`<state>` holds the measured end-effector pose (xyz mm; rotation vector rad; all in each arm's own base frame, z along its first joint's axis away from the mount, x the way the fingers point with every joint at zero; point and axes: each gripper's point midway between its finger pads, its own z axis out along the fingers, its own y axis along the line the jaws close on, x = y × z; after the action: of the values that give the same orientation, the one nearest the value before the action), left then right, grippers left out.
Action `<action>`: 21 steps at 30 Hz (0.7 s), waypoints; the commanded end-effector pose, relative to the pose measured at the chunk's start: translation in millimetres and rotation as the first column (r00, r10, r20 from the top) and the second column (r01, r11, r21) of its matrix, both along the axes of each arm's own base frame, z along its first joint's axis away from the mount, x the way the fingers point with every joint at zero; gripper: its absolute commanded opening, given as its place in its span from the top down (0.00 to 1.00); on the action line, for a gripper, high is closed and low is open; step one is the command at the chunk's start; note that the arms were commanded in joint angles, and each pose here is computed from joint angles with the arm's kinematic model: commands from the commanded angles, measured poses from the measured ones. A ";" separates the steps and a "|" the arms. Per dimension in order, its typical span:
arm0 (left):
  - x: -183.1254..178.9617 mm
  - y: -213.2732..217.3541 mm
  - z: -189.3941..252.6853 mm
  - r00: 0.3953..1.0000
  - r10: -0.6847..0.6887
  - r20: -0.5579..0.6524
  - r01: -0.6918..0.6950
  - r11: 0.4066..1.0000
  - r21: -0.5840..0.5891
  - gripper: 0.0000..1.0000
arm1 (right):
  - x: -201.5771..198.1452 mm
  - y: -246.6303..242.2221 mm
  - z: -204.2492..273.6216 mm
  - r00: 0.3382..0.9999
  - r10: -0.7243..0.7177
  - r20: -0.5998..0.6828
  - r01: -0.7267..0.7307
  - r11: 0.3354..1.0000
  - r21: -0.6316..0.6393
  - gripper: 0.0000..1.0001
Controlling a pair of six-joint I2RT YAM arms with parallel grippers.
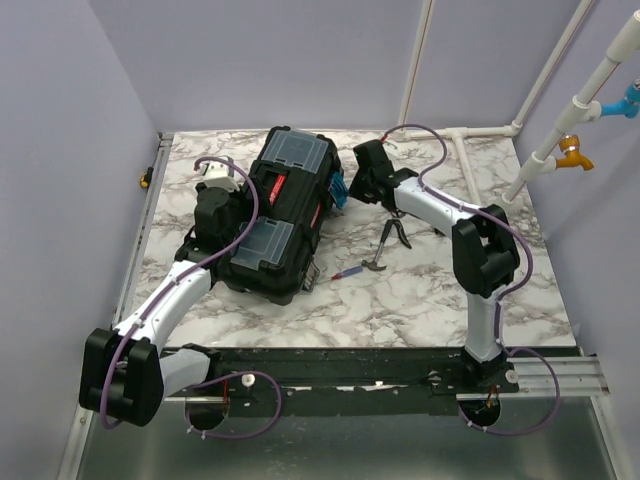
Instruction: Pack the tool kit
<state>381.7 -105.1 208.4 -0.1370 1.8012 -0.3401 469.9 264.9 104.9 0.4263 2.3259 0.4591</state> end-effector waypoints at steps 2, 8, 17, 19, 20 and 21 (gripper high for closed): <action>-46.3 -39.7 -91.7 0.923 -0.194 -0.333 0.191 0.981 -0.044 0.07 | -6.7 -6.9 -17.0 0.995 -0.074 -0.067 0.064 0.987 -0.147 0.99; -47.6 -46.2 -95.1 0.910 -0.230 -0.346 0.223 0.973 -0.060 0.07 | 1.2 28.0 -18.1 0.998 0.006 -0.066 -0.009 0.999 -0.038 0.99; -49.8 -70.1 -105.6 0.854 -0.352 -0.383 0.326 0.936 -0.132 0.11 | 4.9 68.3 -20.3 0.996 0.069 -0.064 -0.064 0.994 0.086 0.99; -51.5 -78.2 -107.8 0.833 -0.396 -0.387 0.363 0.918 -0.159 0.12 | 4.7 75.4 -19.7 0.995 0.089 -0.053 -0.082 0.989 0.124 0.99; -52.8 -82.5 -108.4 0.820 -0.421 -0.388 0.383 0.907 -0.174 0.12 | 5.7 78.3 -19.1 0.995 0.095 -0.042 -0.089 0.986 0.141 0.99; -53.2 -85.0 -110.2 0.811 -0.434 -0.393 0.394 0.901 -0.182 0.12 | 5.2 81.0 -18.9 0.994 0.105 -0.035 -0.099 0.983 0.156 0.99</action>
<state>405.2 -116.5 204.5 -0.0987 1.8156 -0.3824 468.2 279.4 62.8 0.4372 2.4542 0.3451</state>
